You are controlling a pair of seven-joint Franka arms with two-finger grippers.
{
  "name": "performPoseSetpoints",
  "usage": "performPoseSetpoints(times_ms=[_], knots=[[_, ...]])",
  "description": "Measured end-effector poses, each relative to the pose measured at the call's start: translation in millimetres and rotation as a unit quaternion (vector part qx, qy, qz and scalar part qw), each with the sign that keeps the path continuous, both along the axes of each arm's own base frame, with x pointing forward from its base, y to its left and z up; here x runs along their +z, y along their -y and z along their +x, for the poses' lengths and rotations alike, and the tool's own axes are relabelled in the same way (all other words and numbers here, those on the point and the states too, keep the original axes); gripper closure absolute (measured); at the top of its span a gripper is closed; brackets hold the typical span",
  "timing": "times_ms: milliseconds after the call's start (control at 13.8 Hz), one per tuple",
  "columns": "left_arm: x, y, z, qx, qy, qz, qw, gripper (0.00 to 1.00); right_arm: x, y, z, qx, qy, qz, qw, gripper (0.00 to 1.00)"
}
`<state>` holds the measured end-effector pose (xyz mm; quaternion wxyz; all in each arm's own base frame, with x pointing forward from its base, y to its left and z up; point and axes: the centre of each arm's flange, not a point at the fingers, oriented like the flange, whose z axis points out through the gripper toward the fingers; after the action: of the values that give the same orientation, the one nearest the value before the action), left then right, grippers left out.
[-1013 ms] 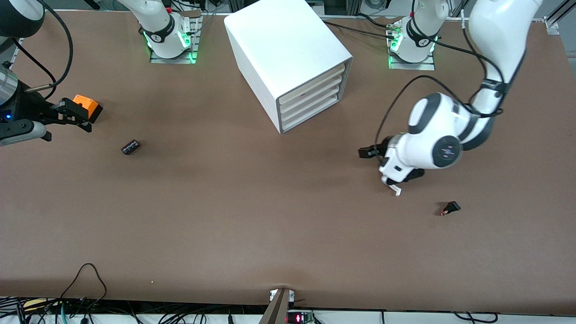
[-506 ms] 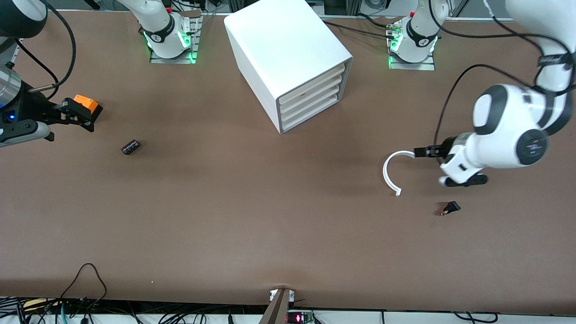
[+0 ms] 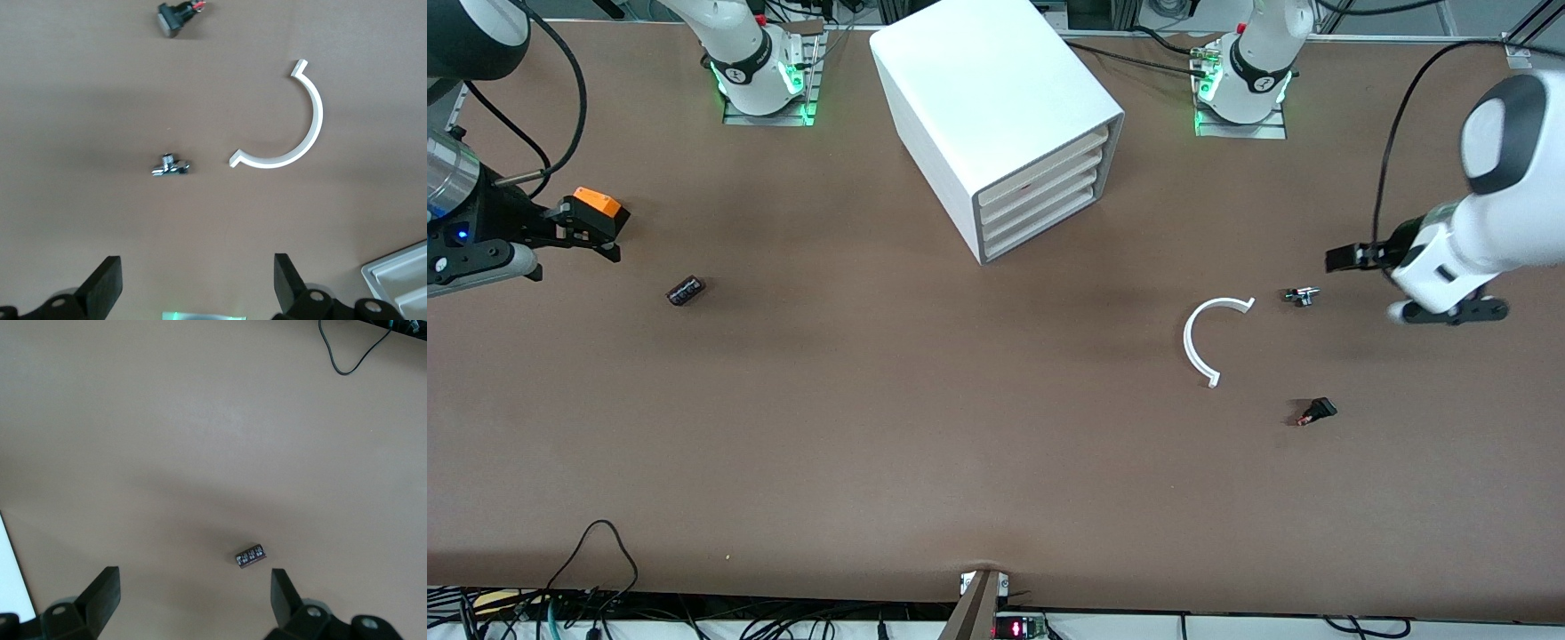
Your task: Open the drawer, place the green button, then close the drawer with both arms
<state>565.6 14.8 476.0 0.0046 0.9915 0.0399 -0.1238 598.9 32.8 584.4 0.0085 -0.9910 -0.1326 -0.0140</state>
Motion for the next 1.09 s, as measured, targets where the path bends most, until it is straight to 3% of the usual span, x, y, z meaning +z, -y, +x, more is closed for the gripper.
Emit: performPoseSetpoints(times_ms=[434,1085], knots=[[59.9,-10.9,-29.0,0.000,0.036,0.003,0.999,0.00,-3.9,1.6,1.8,-0.002,-0.003,0.000,1.000,0.00],[89.0,-14.5,-43.1,-0.006,0.065,0.027,0.998,0.00,-7.2,3.6,3.3,-0.004,-0.006,-0.001,1.000,0.00]])
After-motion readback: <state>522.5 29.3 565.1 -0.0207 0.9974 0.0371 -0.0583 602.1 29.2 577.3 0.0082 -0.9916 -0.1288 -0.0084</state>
